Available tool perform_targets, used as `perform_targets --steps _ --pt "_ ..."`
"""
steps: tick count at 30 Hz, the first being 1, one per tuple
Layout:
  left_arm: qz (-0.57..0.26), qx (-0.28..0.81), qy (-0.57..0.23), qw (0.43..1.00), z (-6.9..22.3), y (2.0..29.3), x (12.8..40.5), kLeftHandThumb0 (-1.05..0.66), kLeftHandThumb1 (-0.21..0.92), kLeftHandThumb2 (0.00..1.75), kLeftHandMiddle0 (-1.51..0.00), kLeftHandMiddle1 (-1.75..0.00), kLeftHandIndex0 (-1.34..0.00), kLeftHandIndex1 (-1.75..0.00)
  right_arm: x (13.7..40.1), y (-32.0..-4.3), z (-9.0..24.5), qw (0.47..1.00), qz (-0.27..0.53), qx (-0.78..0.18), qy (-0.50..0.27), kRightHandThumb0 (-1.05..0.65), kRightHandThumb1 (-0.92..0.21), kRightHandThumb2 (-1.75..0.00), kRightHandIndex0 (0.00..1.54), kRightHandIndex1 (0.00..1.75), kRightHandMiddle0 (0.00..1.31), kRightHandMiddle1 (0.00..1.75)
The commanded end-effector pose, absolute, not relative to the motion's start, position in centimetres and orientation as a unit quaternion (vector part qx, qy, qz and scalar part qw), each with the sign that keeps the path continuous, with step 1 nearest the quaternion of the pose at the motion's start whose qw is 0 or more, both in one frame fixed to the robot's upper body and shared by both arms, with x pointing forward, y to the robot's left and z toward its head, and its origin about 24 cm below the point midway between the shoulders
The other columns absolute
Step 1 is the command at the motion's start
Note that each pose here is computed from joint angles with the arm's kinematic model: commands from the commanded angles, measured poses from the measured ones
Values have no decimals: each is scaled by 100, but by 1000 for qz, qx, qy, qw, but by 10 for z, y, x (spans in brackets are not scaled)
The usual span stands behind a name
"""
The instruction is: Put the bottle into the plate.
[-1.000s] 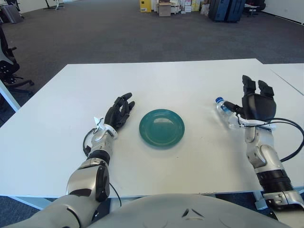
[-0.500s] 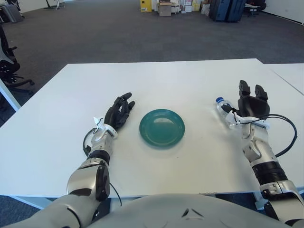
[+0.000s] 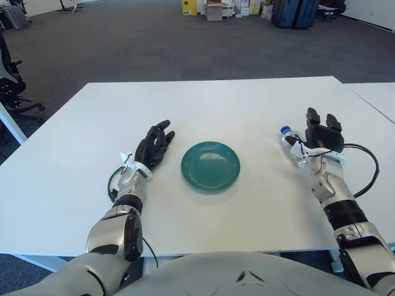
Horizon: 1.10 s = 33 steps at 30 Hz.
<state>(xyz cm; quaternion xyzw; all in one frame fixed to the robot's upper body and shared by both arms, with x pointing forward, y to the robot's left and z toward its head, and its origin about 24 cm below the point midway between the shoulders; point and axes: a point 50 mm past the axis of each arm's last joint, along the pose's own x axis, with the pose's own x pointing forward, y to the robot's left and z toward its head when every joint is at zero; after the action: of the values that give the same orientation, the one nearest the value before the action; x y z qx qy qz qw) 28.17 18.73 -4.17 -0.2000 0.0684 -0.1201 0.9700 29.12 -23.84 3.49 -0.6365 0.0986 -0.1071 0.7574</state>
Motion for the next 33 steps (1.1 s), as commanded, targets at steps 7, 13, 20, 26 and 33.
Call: perform_targets --steps 7,13,20,26,33 --pt "-121 -205 103 966 -55 186 271 -64 92 70 -50 -54 -6 -92 301 -228 16 765 -80 -625 137 -105 -92 -65 0 0 0 0" --pt "-119 -209 102 965 -54 187 271 -64 92 70 -51 -54 -7 -93 303 -216 1 761 -43 -627 161 -105 -92 -68 0 0 0 0" --pt "-114 -213 101 965 -55 187 270 -64 92 69 -53 -57 -8 -94 304 -212 -9 746 6 -641 181 -105 -92 -71 9 4 0 0" --pt "-116 -213 100 965 -55 186 270 -64 92 69 -53 -58 -8 -94 303 -209 -20 719 53 -663 204 -105 -92 -71 19 9 0 0" --pt "-119 -216 97 964 -55 185 270 -66 92 68 -52 -59 -9 -95 302 -208 -26 699 83 -671 233 -105 -92 -75 30 14 0 0"
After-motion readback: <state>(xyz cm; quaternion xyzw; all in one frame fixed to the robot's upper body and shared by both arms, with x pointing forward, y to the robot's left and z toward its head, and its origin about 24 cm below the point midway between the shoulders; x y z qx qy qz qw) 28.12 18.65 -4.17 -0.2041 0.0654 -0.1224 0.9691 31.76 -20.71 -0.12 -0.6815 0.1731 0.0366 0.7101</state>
